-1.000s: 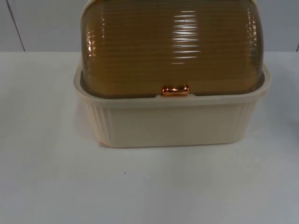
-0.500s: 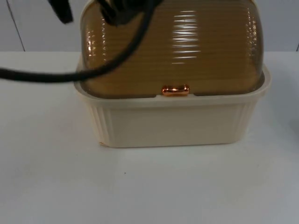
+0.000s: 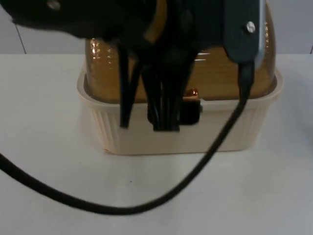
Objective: Open the box lid with the left hand, place the block into the box with the right hand, then close the box lid with the left hand.
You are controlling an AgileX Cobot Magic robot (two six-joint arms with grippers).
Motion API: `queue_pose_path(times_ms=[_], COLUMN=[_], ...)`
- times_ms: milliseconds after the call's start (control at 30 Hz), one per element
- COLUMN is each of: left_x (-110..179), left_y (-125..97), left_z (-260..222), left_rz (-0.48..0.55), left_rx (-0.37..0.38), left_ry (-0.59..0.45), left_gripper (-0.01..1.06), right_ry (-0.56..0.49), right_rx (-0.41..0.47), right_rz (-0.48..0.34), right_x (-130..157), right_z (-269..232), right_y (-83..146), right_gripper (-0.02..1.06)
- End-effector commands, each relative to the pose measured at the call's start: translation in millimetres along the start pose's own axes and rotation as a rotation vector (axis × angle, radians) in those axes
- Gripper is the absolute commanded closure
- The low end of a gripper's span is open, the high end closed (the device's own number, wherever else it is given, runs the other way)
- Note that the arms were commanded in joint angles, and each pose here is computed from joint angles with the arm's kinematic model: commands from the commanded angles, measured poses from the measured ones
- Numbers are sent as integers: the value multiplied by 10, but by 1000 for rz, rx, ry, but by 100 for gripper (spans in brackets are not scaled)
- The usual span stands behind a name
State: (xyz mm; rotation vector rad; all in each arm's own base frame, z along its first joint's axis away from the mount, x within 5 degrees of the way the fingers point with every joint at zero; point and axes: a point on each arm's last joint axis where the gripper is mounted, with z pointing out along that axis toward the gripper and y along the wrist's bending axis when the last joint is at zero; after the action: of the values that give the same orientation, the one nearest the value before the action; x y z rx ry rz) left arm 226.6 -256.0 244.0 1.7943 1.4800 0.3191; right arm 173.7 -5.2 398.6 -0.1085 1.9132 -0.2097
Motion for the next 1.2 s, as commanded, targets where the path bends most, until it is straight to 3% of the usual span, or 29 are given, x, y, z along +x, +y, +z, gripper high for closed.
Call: queue_pose_path(times_ms=[0,300,433,567,600,767,867,967,1167], left_x=[-27,-9,0,3,3,-14,-20,-9,192], left_y=[-58,-212,-251,-237,-237,-225,-223,-205,-48], left_z=[77,315,369,385,385,386,386,393,448], left_rz=[-9,-18,-25,-59,-59,-31,-30,-34,-148], left_rx=[19,80,95,88,88,76,75,70,39], left_ry=[11,42,53,38,38,18,11,1,8], left_gripper=[0,0,9,50,50,96,105,105,105], right_ry=[-5,-7,-7,-7,-7,-7,-7,-7,-10], right_rx=[9,9,9,9,9,9,9,9,8], right_rz=[-5,-5,-5,-5,-5,-5,-5,-5,-4], right_x=[-12,-14,-14,-14,-14,-14,-14,-14,-16], right_z=[-10,-10,-10,-10,-10,-10,-10,-10,-10], right_y=[-15,-15,-15,-15,-15,-15,-15,-15,-14], right_gripper=[0,0,0,0,0,0,0,0,0])
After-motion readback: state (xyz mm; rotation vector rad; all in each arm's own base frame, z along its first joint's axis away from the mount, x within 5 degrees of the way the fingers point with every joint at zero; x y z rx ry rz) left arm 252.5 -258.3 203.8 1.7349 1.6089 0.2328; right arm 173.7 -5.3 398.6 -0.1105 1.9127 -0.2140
